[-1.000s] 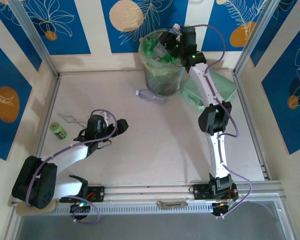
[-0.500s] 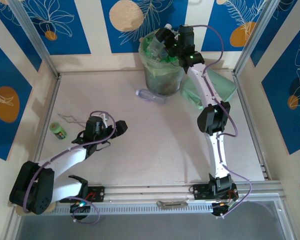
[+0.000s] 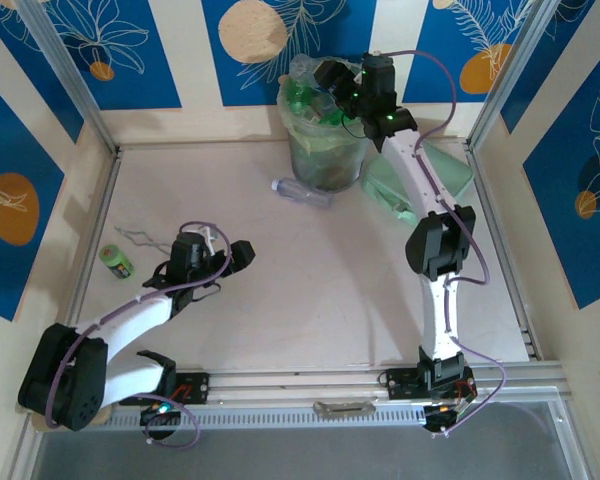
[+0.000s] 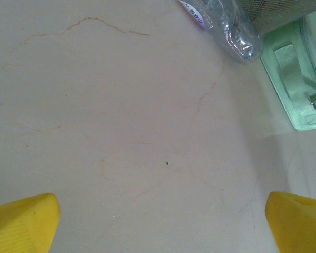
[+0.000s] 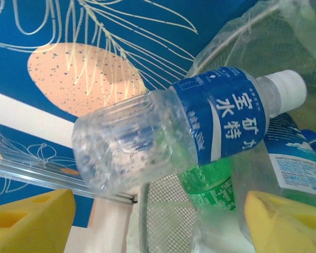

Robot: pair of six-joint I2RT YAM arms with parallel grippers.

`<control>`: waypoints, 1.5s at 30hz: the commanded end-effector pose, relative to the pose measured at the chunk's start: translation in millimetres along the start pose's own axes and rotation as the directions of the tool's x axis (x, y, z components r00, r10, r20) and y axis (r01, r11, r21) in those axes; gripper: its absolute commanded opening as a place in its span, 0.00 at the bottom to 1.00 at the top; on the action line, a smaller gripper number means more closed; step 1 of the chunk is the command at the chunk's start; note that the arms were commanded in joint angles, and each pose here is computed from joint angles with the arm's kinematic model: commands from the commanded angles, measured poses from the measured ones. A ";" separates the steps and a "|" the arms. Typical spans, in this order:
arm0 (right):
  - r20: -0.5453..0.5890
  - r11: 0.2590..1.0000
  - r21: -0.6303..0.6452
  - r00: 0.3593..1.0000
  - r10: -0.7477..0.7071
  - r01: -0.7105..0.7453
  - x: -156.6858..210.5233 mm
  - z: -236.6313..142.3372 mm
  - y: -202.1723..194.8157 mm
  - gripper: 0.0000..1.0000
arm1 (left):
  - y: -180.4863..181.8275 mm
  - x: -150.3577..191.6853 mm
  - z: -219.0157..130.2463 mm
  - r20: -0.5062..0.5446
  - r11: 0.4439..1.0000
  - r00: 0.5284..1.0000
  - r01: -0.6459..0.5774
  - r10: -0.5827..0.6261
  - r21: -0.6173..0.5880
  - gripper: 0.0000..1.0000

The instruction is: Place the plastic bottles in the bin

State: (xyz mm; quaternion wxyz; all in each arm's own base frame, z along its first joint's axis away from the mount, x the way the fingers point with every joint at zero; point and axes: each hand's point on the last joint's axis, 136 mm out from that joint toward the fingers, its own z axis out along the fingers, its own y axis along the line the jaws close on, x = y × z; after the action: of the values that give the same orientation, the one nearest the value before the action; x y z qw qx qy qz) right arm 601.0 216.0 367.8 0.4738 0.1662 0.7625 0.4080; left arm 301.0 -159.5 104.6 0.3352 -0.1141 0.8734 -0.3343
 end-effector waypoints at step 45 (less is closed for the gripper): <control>-0.612 0.362 -0.298 0.115 -0.782 0.883 268.2 -20.7 -110.2 0.91 | 25.7 -46.5 -23.9 0.151 0.985 0.988 0.054 -0.029 -0.163 1.00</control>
State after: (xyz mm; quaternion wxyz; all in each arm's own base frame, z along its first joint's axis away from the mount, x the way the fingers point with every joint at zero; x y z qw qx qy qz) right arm 448.4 315.4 116.0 0.2785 -0.3838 0.8749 0.0987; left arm 323.6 -127.6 130.9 0.3785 -0.1637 0.8665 -0.2813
